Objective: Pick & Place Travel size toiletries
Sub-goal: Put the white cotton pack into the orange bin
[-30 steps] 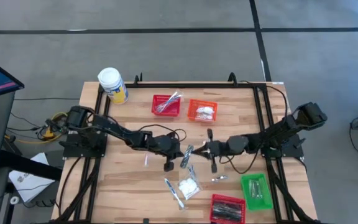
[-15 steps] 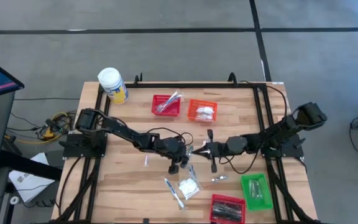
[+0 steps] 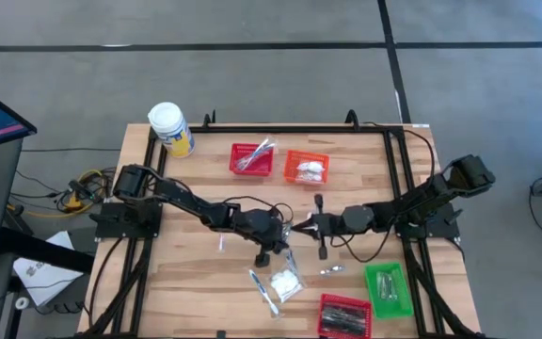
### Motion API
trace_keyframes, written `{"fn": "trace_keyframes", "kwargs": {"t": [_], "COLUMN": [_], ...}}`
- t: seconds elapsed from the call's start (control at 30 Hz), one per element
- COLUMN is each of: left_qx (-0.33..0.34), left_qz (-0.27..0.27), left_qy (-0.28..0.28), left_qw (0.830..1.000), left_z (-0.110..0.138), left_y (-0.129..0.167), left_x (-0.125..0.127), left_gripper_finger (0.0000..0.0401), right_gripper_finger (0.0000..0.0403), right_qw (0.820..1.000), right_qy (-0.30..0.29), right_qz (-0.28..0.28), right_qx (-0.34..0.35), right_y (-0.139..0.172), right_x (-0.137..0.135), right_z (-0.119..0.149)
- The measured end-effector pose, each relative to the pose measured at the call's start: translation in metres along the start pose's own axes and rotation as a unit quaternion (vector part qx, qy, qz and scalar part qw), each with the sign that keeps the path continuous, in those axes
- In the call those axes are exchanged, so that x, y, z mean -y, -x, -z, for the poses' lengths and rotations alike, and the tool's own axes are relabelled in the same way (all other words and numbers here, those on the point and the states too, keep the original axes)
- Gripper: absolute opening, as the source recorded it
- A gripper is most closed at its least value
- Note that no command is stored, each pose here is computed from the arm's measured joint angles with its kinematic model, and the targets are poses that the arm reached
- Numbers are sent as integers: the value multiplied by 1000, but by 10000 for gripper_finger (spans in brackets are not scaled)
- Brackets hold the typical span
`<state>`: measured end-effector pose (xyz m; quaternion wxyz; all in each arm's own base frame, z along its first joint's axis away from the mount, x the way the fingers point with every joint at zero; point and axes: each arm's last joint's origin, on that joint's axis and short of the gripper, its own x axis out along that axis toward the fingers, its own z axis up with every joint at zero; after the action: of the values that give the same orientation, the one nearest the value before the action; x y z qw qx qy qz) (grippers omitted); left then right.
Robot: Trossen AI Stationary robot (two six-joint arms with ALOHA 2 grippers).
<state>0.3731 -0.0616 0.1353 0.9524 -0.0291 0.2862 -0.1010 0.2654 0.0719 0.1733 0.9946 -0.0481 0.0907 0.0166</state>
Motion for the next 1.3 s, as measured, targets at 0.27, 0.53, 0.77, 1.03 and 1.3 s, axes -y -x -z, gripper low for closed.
{"fn": "trace_keyframes", "kwargs": {"t": [0.27, 0.53, 0.77, 1.03, 1.3], "left_qx": [1, 1, 4, 9, 11], "left_qz": [-91, -94, -95, -94, -91], "left_qy": [2, -4, -8, -6, -8], "left_qw": [996, 996, 995, 995, 996], "left_z": [4, 4, 3, 2, 2], "left_y": [1, 1, 1, 1, 1], "left_x": [-7, -9, -9, -8, -6], "left_gripper_finger": [2, 2, 2, 2, 2], "right_gripper_finger": [1, 7, 58, 169, 236], "right_qw": [987, 962, 914, 876, 836], "right_qy": [-96, -196, -279, -313, -329], "right_qz": [110, 112, 151, 175, 200], "right_qx": [-65, -153, -254, -323, -391], "right_y": [5, 36, 70, 70, 57], "right_x": [8, 21, 33, 33, 43], "right_z": [10, 4, 9, 26, 52]}}
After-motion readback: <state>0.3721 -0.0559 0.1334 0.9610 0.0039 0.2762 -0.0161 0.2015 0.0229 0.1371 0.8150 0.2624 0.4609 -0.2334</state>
